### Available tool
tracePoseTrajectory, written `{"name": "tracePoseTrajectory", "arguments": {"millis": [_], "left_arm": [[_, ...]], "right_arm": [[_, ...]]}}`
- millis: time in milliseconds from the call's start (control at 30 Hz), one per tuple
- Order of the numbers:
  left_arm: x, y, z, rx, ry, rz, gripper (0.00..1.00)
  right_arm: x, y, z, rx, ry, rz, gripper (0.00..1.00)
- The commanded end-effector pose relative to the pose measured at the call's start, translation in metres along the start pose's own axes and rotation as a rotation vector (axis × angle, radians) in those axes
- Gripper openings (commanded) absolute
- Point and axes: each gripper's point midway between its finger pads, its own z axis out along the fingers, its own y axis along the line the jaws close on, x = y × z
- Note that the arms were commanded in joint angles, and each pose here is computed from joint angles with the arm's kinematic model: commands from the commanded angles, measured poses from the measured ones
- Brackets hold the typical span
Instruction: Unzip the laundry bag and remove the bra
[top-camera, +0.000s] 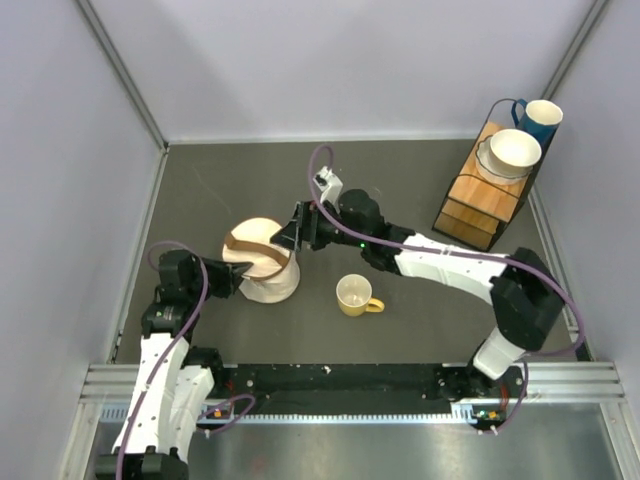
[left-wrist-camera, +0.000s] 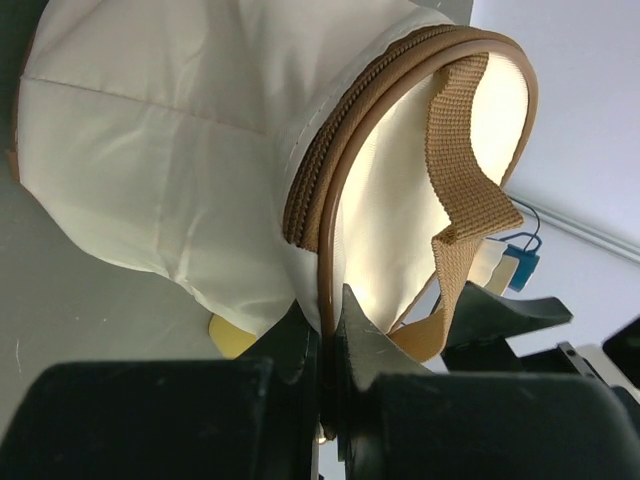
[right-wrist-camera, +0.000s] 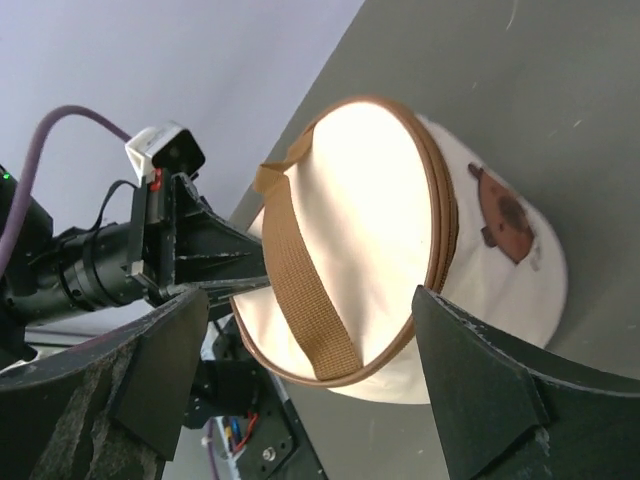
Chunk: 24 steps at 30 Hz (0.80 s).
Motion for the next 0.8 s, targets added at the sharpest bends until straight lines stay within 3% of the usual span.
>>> {"name": "tracePoseTrajectory", "arguments": {"millis": [0, 67, 200, 433, 600, 700, 767], "left_arm": [[0.001, -0.008, -0.001, 0.052, 0.001, 0.004, 0.00], [0.001, -0.008, -0.001, 0.055, 0.001, 0.002, 0.00], [0.002, -0.004, 0.000, 0.050, 0.006, 0.000, 0.00], [0.000, -0.003, 0.000, 0.053, -0.007, 0.017, 0.00], [0.000, -0.004, 0.000, 0.055, -0.004, 0.021, 0.00], [0.001, -0.005, 0.000, 0.061, -0.002, 0.020, 0.00], [0.001, -0.005, 0.000, 0.062, 0.001, 0.026, 0.00]], "right_arm": [[0.036, 0.002, 0.018, -0.050, 0.151, 0.119, 0.81], [0.044, -0.003, 0.025, -0.048, 0.169, 0.155, 0.75], [0.048, -0.014, 0.028, -0.004, 0.162, 0.159, 0.73], [0.028, -0.037, 0.004, 0.150, 0.073, 0.047, 0.87], [0.029, -0.053, -0.004, 0.212, 0.050, 0.036, 0.89], [0.048, -0.047, 0.011, 0.146, 0.127, 0.086, 0.86], [0.051, -0.036, 0.020, 0.074, 0.148, 0.113, 0.77]]}}
